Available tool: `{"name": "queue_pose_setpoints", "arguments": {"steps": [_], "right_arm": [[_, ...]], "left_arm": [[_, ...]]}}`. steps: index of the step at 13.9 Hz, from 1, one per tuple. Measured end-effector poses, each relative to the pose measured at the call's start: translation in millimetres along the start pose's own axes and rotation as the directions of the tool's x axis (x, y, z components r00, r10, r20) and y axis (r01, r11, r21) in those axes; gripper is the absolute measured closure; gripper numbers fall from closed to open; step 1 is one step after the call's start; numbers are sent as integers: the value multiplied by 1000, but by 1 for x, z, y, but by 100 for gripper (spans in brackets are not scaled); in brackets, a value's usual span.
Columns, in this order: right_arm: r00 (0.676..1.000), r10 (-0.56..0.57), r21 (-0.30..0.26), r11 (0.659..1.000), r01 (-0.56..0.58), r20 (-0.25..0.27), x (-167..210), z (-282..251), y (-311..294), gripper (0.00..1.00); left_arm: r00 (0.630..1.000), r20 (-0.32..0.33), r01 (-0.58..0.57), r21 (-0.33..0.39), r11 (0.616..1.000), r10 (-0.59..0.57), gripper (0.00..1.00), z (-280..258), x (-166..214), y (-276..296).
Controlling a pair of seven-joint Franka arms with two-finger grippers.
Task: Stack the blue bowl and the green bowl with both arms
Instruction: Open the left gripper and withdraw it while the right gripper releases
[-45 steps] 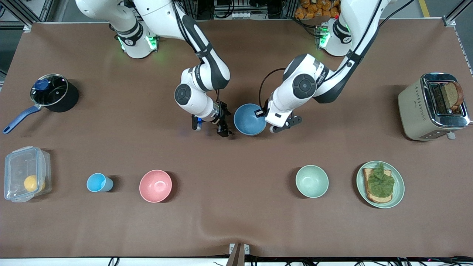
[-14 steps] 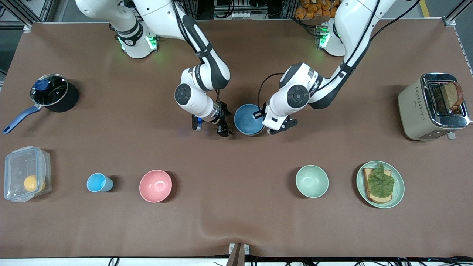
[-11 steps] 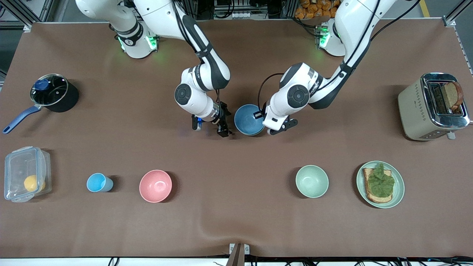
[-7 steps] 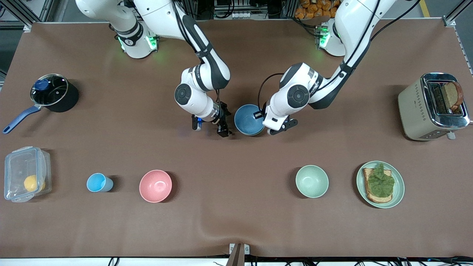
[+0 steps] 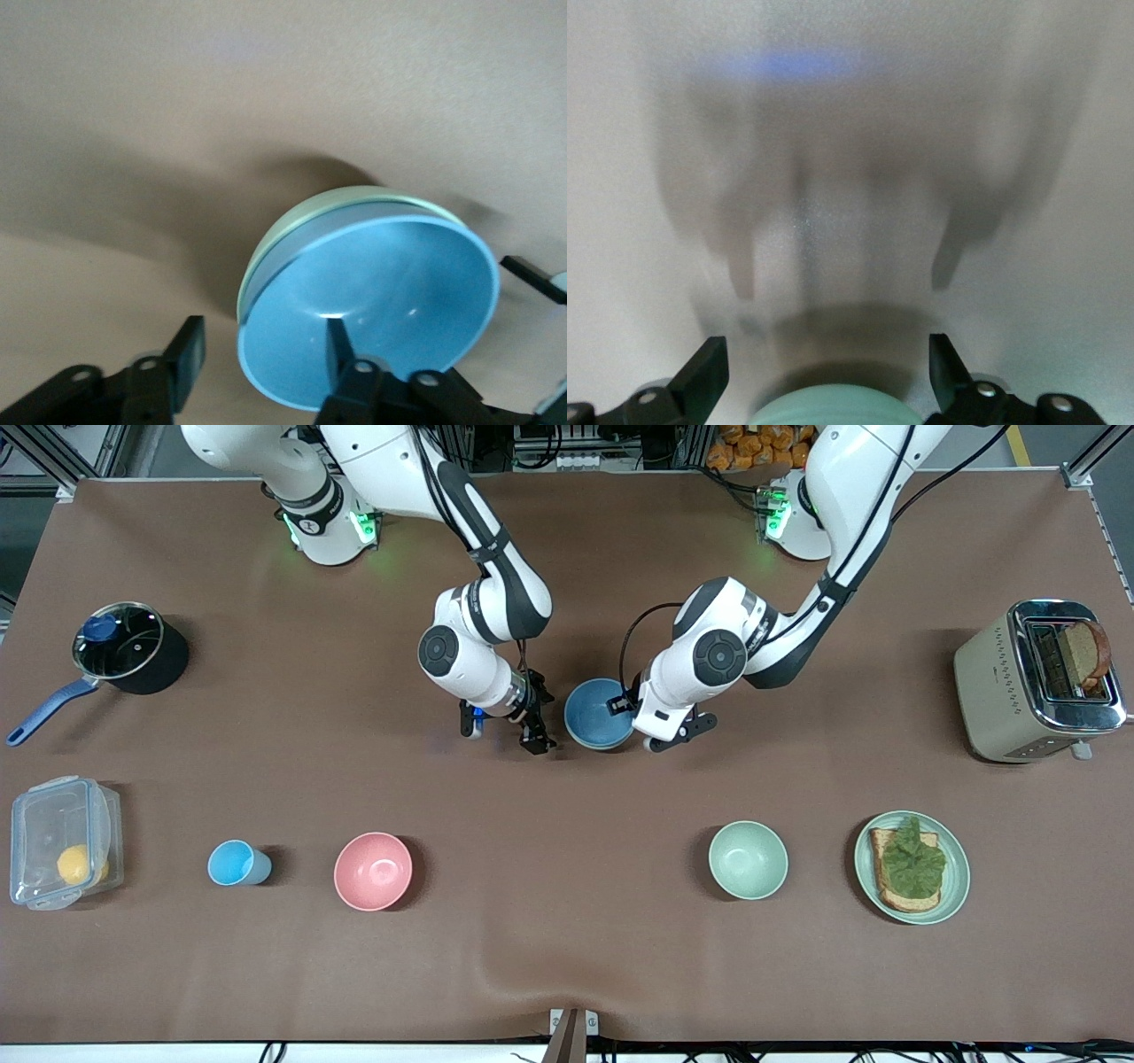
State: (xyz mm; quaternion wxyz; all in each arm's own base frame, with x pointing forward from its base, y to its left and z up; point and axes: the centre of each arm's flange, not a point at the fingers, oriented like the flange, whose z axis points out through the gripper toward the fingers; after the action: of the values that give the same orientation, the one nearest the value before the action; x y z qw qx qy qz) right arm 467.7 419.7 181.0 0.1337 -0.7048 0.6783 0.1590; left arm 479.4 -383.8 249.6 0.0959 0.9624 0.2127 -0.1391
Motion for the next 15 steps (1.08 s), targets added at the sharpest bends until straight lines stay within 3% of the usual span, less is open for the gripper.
{"name": "queue_pose_setpoints", "arguments": {"steps": [3,10,13,15], "right_arm": [[1000,0,0,1000,0,0,0,0,0,0],[1000,-29,-15,999,29,-7,10,-1,-1,0],[999,-49,-68,996,49,9,24,-14,-7,0],[998,-57,-103,993,60,32,39,-35,-15,0]], "left_arm": [[998,-55,9,-47,999,-12,1,-44,10,2],[971,-225,59,-119,991,-84,0,-198,31,-34],[945,-321,54,-24,998,-59,0,-263,45,-55],[939,-344,36,28,999,-25,0,-299,49,-62]]}}
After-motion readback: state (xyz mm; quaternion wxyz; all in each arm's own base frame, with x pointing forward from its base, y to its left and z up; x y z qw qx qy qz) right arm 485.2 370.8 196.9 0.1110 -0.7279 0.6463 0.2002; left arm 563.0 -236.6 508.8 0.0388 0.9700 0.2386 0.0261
